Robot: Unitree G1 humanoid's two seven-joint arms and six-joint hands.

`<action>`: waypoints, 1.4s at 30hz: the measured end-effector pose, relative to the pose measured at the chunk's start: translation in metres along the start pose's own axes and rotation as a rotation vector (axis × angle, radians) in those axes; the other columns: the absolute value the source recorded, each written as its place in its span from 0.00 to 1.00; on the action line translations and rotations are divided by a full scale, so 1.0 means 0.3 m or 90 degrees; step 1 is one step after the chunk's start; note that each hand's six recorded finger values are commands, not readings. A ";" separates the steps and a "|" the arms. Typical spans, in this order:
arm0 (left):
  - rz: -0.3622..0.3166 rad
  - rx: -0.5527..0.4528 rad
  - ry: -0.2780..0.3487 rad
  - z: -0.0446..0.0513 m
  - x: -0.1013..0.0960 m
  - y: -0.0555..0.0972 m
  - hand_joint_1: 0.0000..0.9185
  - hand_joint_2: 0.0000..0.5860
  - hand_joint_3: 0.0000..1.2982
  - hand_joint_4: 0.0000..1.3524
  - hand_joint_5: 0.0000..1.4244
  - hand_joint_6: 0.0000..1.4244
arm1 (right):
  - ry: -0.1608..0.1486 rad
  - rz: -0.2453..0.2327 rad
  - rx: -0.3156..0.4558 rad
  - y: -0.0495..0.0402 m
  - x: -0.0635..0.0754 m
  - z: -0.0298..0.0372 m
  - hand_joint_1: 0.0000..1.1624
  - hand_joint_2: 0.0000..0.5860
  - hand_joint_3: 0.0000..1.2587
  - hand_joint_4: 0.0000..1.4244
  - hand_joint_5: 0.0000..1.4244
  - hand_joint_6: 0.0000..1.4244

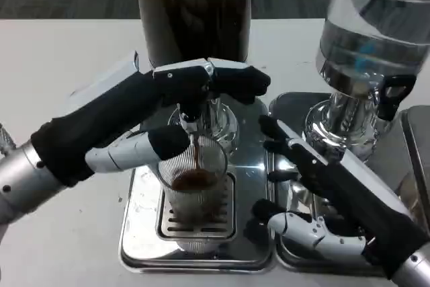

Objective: Grasp the cup under the faucet to collect the drink, then remove the cup.

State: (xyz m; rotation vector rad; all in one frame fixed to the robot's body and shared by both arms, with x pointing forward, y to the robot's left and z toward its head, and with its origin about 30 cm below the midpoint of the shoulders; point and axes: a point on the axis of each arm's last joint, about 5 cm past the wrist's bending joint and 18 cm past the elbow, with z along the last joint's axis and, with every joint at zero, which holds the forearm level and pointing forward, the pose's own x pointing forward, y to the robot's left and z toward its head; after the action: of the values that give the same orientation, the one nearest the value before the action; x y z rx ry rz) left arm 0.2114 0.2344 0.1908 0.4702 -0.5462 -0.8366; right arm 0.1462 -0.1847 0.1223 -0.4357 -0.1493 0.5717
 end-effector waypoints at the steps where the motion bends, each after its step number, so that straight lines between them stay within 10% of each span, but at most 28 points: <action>1: 0.001 0.000 0.000 0.000 0.000 0.000 0.00 0.15 0.23 0.20 0.20 0.12 | -0.001 0.011 0.000 -0.002 0.008 0.001 0.42 0.37 0.00 0.00 0.01 0.15; 42: 0.006 0.003 0.000 0.008 -0.004 -0.007 0.00 0.18 0.24 0.20 0.20 0.12 | -0.024 0.116 0.038 -0.025 0.114 -0.009 0.42 0.31 0.00 0.00 0.00 0.02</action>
State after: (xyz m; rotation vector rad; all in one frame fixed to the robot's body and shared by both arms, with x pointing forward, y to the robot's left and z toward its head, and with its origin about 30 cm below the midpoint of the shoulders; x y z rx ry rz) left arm 0.2081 0.2336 0.1910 0.4713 -0.5501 -0.8258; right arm 0.1792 -0.1724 0.1239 -0.3826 -0.1291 0.7613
